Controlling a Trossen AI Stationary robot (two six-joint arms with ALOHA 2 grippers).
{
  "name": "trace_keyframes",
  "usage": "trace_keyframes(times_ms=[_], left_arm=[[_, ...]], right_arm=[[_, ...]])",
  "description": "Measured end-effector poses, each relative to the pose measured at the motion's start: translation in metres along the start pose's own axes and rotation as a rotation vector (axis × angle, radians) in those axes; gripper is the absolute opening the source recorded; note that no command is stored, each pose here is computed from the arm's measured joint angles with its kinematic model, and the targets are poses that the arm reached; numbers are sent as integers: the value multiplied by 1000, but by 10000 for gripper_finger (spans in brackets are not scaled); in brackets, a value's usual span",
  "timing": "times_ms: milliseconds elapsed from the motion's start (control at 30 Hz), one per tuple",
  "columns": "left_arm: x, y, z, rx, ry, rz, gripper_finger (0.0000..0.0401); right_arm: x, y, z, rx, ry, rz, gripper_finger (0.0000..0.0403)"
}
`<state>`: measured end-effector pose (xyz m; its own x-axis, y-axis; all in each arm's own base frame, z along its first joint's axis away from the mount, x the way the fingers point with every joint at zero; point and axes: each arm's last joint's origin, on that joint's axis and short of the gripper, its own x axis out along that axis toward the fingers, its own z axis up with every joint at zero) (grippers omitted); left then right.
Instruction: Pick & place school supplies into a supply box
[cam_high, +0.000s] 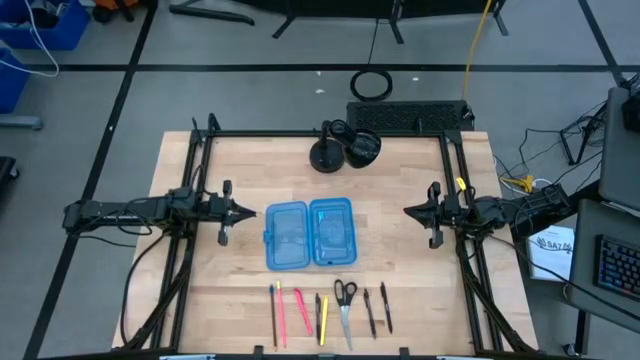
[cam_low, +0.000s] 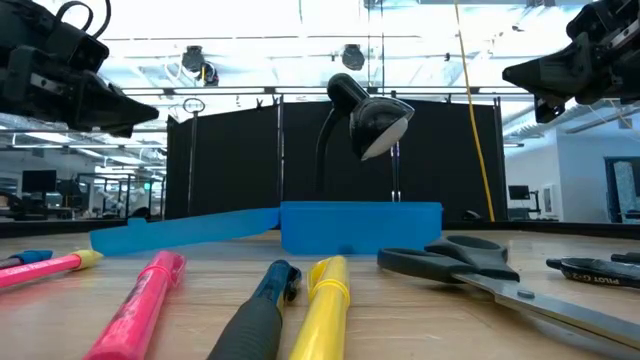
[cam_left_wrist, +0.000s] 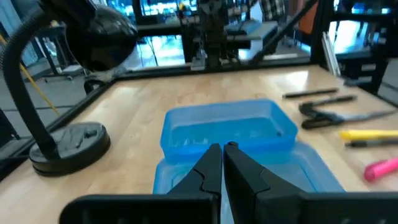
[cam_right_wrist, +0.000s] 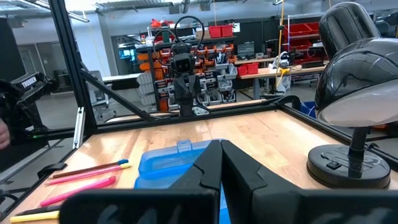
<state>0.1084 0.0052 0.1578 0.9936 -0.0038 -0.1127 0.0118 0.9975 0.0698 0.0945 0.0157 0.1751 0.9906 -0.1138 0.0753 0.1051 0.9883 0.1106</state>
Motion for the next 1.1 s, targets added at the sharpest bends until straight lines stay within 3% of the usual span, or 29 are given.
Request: trace_keyframes(times_ms=[333, 467, 567, 733, 933, 1100], left_arm=[[0, 1, 8, -158, -78, -1, 21], [-1, -1, 14, -245, -149, 29, 21], [0, -6, 22, -304, -116, 112, 20], [9, -25, 57, -327, 11, 254, 4], [46, -71, 121, -319, 229, 391, 3], [72, -105, 155, -647, 532, 590, 3]], right_arm=[[0, 0, 0, -48, 2, 0, 0], [0, 0, 0, -68, -1, 1, 0], [0, 0, 0, -73, -3, 1, 0], [0, 0, 0, -114, -3, 2, 0], [0, 0, 1, -150, -6, 1, 0], [0, 0, 1, -149, -7, 2, 0]])
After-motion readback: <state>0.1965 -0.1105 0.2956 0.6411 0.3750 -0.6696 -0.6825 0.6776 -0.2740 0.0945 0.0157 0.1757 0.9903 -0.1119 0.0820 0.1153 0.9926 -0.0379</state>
